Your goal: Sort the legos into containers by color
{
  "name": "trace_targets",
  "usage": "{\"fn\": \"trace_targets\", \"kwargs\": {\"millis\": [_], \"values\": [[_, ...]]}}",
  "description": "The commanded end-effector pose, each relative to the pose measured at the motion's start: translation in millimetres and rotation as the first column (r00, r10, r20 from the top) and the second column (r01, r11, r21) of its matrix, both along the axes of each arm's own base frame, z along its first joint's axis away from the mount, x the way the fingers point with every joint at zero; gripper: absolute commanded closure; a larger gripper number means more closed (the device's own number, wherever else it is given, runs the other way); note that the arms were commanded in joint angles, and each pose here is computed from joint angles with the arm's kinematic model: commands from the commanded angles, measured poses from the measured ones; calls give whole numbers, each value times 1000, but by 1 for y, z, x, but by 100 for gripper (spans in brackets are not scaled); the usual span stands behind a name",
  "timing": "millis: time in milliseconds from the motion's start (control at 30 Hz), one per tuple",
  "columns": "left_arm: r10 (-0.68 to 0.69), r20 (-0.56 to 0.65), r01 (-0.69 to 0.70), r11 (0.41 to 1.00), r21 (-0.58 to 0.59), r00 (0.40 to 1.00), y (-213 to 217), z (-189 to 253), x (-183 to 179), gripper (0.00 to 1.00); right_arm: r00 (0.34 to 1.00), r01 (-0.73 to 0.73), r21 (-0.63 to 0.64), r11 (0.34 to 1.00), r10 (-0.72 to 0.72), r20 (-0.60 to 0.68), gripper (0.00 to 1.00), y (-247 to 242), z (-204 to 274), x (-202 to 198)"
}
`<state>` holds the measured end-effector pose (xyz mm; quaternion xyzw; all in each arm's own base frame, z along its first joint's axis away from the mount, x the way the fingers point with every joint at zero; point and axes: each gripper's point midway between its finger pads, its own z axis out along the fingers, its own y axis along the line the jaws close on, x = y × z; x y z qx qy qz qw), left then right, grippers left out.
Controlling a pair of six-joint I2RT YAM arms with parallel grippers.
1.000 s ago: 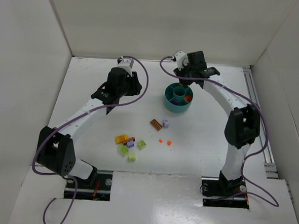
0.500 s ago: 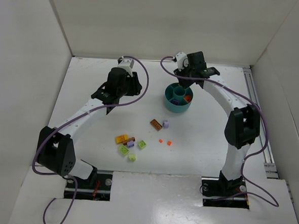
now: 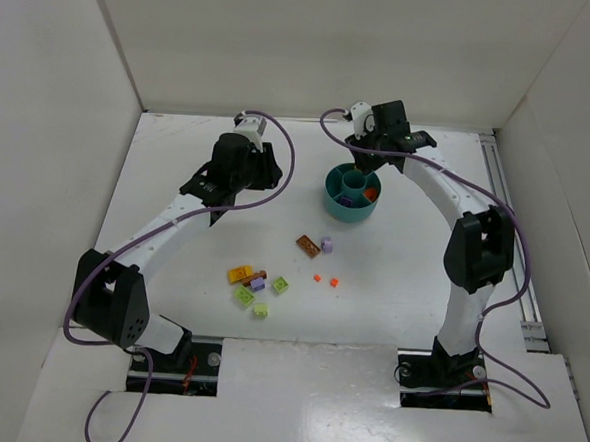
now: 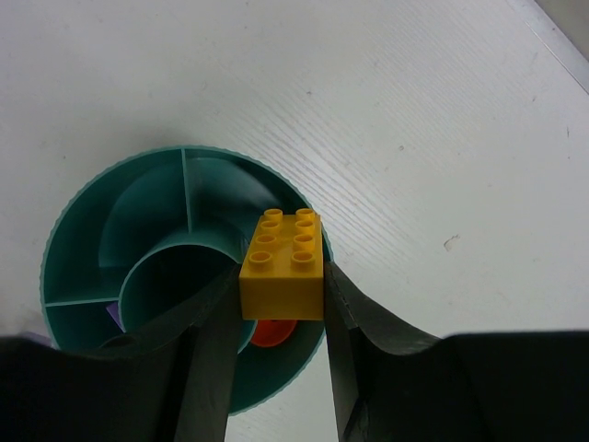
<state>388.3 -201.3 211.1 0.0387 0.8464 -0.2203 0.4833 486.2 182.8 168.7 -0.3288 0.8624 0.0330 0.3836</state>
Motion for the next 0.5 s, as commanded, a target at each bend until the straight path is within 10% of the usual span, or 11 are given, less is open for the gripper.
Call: {"fn": "trace_targets", "kwargs": {"millis": [0, 467], "values": [[-16, 42, 16, 1000, -19, 999, -2, 15, 4, 100, 998, 29, 20, 999, -30, 49, 56, -3, 23, 8], [-30, 27, 31, 999, -30, 999, -5, 14, 0, 100, 998, 54, 57, 997, -56, 39, 64, -5, 9, 18]]}}
